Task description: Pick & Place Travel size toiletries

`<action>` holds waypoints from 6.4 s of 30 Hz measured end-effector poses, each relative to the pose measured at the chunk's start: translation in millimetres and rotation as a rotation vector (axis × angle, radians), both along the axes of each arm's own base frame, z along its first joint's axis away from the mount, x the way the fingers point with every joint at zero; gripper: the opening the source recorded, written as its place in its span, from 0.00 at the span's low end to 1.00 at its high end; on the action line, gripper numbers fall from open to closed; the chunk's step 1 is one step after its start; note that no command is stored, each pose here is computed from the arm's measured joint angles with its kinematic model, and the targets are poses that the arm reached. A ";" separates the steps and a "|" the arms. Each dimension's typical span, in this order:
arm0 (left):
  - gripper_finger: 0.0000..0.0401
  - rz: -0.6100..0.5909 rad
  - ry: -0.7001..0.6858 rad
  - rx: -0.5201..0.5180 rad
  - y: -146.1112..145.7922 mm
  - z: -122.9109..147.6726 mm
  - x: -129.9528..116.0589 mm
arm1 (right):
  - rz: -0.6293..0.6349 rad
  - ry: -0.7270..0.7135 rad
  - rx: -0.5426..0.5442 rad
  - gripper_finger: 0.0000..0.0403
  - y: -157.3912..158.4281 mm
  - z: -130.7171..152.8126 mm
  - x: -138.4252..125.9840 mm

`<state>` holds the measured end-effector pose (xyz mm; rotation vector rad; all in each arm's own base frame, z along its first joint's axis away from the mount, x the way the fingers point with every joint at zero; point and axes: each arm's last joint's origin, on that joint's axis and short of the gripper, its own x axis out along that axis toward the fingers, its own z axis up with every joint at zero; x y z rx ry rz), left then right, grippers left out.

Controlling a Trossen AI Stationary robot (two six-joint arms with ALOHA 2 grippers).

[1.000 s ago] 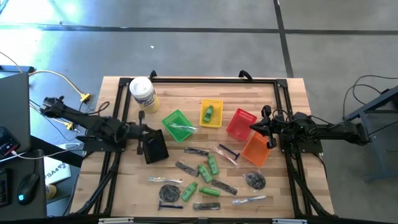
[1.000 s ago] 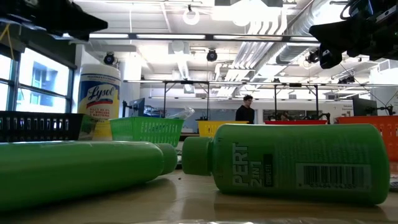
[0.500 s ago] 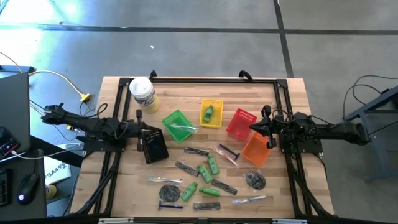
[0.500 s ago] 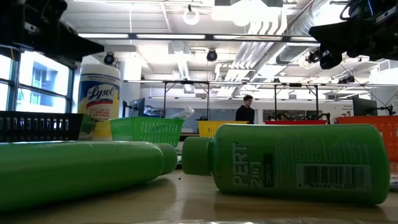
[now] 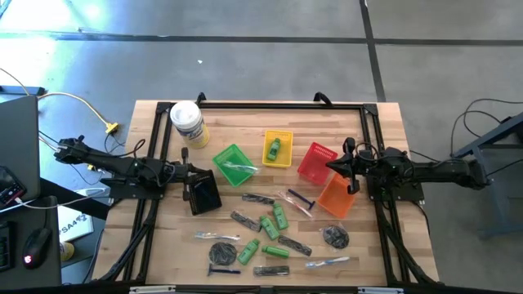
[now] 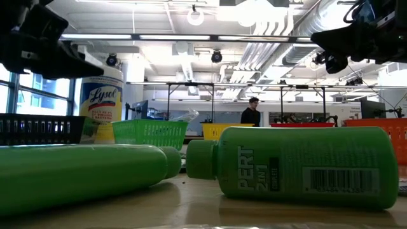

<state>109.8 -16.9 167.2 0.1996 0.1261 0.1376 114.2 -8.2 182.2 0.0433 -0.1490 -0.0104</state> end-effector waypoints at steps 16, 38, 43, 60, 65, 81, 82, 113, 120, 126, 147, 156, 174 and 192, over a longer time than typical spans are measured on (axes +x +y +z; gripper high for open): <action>0.00 -0.050 0.022 0.038 -1.3 -7.5 0.1 | -0.003 0.029 -0.021 0.01 -0.6 -2.9 6.0; 0.00 0.001 -0.013 0.187 0.5 9.6 0.1 | -0.067 -0.021 0.054 0.01 -3.2 0.9 10.8; 0.00 0.001 -0.013 0.188 0.5 10.1 0.1 | -0.064 -0.002 0.091 0.01 -3.5 -1.6 13.5; 0.00 -0.010 -0.066 0.172 0.0 15.4 0.4 | 0.026 0.071 0.138 0.01 -0.2 -7.5 24.8; 0.00 -0.061 -0.076 0.159 -1.6 15.8 0.6 | 0.074 0.078 0.078 0.01 8.1 0.4 32.7; 0.00 -0.053 -0.091 0.108 -1.4 16.8 0.7 | 0.082 0.243 0.050 0.01 32.2 18.2 103.5; 0.00 -0.053 -0.091 0.108 -1.4 16.8 0.7 | 0.085 0.258 0.052 0.01 33.9 19.0 111.6; 0.00 -0.051 -0.042 0.075 -1.3 11.7 0.5 | 0.259 0.709 0.224 0.25 120.0 -23.3 314.4; 0.00 -0.052 -0.026 0.055 -1.4 9.8 0.4 | 0.089 0.864 0.270 0.55 125.1 -36.4 318.2; 0.00 -0.051 -0.027 0.054 -1.4 9.9 0.4 | 0.083 0.900 0.319 0.59 128.4 -38.4 315.4; 0.00 -0.050 -0.028 0.052 -1.3 10.0 0.4 | -0.008 0.940 0.302 0.55 134.1 -61.1 314.1; 0.00 -0.048 -0.028 0.052 -1.3 10.0 0.4 | -0.017 0.971 0.276 0.55 133.2 -63.1 311.7; 0.00 -0.049 -0.028 0.053 -1.3 10.0 0.4 | 0.004 0.970 0.226 0.43 134.9 -71.9 314.1; 0.00 -0.052 -0.027 0.054 -1.4 9.9 0.4 | 0.056 0.935 0.184 0.01 136.3 -65.3 314.9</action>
